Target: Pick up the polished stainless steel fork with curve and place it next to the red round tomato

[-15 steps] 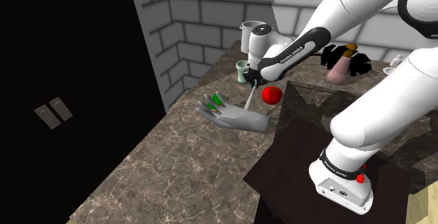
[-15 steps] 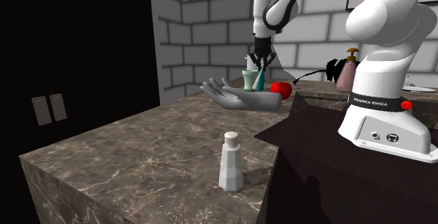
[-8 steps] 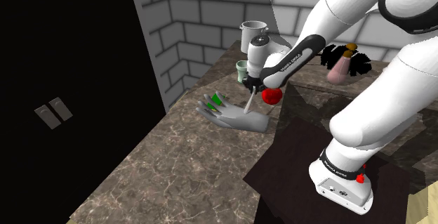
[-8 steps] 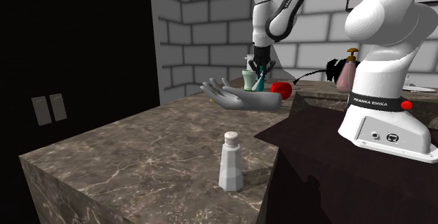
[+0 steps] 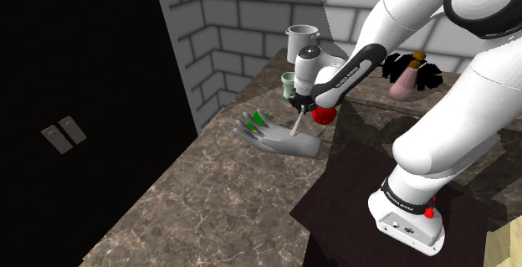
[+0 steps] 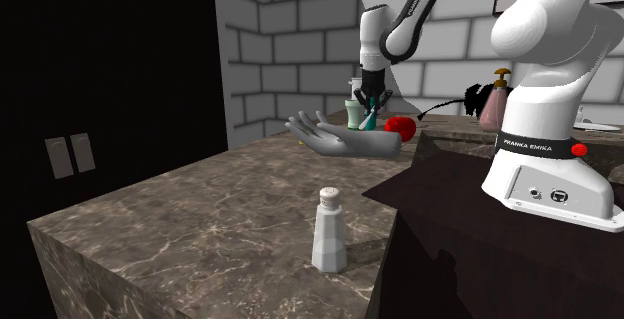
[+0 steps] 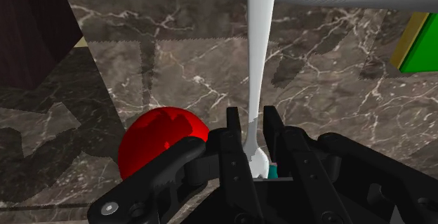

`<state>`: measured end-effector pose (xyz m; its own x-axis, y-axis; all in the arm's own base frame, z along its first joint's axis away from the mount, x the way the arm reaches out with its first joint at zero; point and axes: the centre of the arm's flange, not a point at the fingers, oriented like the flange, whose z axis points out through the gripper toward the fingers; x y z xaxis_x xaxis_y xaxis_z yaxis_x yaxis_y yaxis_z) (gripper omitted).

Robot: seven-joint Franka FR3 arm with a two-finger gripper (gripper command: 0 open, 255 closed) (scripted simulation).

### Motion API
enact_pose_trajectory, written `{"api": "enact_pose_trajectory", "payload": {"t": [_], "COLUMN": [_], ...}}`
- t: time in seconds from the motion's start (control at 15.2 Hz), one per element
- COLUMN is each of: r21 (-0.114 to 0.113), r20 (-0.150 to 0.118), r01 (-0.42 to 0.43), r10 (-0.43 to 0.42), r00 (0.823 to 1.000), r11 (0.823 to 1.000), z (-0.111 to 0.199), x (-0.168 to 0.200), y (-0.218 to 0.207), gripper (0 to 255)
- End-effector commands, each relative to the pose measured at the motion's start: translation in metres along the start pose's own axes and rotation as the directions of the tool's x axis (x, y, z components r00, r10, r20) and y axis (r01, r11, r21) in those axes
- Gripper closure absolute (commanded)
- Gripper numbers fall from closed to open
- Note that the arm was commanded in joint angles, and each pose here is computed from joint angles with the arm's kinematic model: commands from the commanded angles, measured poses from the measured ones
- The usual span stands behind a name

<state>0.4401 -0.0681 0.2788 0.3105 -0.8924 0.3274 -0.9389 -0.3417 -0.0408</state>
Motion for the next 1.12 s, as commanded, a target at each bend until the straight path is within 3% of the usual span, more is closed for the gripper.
{"api": "enact_pose_trajectory", "payload": {"t": [0.0, 0.07, 0.4, 0.66, 1.06], "r21": [0.000, 0.000, 0.000, 0.000, 0.000], "r20": [0.000, 0.000, 0.000, 0.000, 0.000], "r01": [0.000, 0.000, 0.000, 0.000, 0.000], "r10": [0.000, 0.000, 0.000, 0.000, 0.000], "r00": [1.000, 1.000, 1.000, 1.000, 1.000], "r11": [1.000, 1.000, 1.000, 1.000, 1.000], "z": [0.000, 0.000, 0.000, -0.050, -0.050], "x": [0.000, 0.000, 0.000, 0.000, 0.000], "y": [0.000, 0.000, 0.000, 0.000, 0.000], "gripper": [255, 0, 0, 0, 0]}}
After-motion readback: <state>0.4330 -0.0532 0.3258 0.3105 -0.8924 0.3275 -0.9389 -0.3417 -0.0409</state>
